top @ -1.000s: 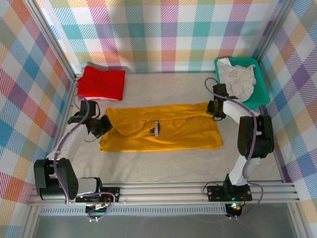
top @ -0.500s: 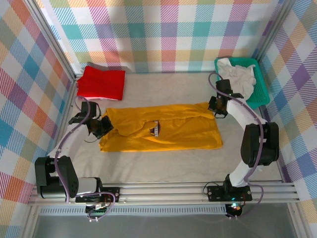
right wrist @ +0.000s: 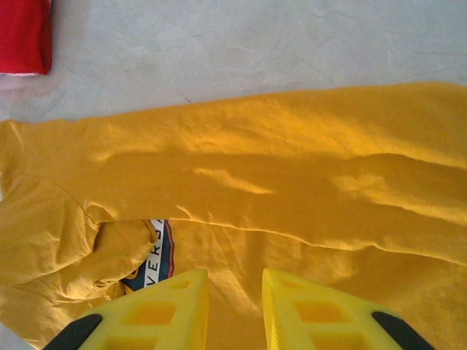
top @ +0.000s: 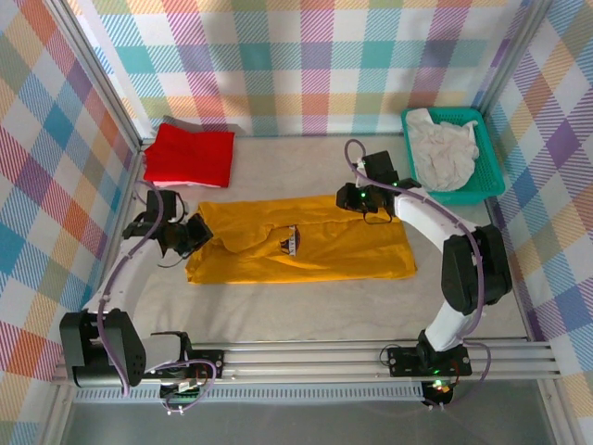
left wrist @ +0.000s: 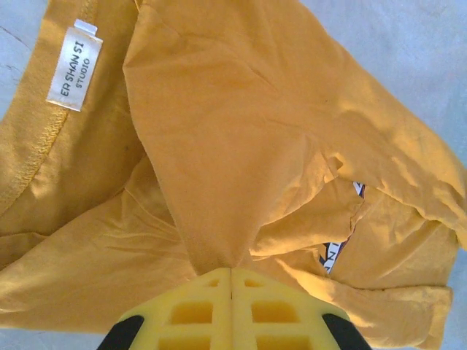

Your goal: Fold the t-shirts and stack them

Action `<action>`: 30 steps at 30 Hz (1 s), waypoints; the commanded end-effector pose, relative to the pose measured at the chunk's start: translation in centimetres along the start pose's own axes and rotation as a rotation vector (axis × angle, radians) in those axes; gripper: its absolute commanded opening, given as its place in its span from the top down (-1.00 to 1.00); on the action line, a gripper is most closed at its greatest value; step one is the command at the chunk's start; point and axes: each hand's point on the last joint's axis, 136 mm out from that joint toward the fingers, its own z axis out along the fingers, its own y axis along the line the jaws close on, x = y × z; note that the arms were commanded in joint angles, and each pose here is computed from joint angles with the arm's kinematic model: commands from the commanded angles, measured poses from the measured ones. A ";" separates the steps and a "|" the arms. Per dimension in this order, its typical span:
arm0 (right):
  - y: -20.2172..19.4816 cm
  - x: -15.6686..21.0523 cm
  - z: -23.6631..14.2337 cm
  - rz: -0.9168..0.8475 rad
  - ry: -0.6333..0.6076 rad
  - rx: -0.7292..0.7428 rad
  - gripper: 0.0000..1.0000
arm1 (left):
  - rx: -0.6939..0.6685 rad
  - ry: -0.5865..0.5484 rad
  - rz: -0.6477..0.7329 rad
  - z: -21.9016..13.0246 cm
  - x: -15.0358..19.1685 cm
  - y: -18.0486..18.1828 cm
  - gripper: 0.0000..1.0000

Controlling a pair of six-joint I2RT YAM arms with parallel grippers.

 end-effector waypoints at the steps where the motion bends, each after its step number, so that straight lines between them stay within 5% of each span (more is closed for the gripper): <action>1: 0.6 -0.5 0.0 -0.046 -0.026 -0.033 0.47 | -0.084 0.012 -0.051 0.3 1.5 2.8 1.00; 4: 0.4 -0.6 -0.2 -0.052 -0.030 -0.020 0.47 | -0.100 0.022 -0.066 1.1 2.5 4.0 1.00; 6: 0.4 -0.7 -0.3 -0.059 -0.038 -0.017 0.46 | -0.144 0.022 -0.085 1.3 3.0 5.2 0.64; 8: 0.4 -0.8 -0.3 -0.060 -0.038 -0.017 0.45 | -0.142 0.022 -0.086 1.6 3.3 5.5 0.54; 11: 0.5 -1.0 -0.4 -0.063 -0.046 -0.023 0.43 | -0.194 -0.080 -0.051 -0.1 2.2 5.8 0.13; 15: 0.8 -1.1 -0.3 -0.059 -0.044 -0.035 0.43 | -0.168 -0.241 0.033 -3.3 0.7 3.3 0.00; 19: 0.9 -1.2 -0.4 -0.053 -0.056 -0.036 0.43 | -0.108 -0.086 0.053 -0.3 2.8 1.1 0.17; 27: 1.3 -0.6 0.3 -0.048 -0.044 -0.053 0.42 | 0.036 0.034 0.121 6.2 4.9 -3.4 0.04; 30: 1.4 -0.5 0.2 -0.052 -0.040 -0.053 0.42 | -0.018 0.093 0.185 7.7 5.3 -4.4 0.03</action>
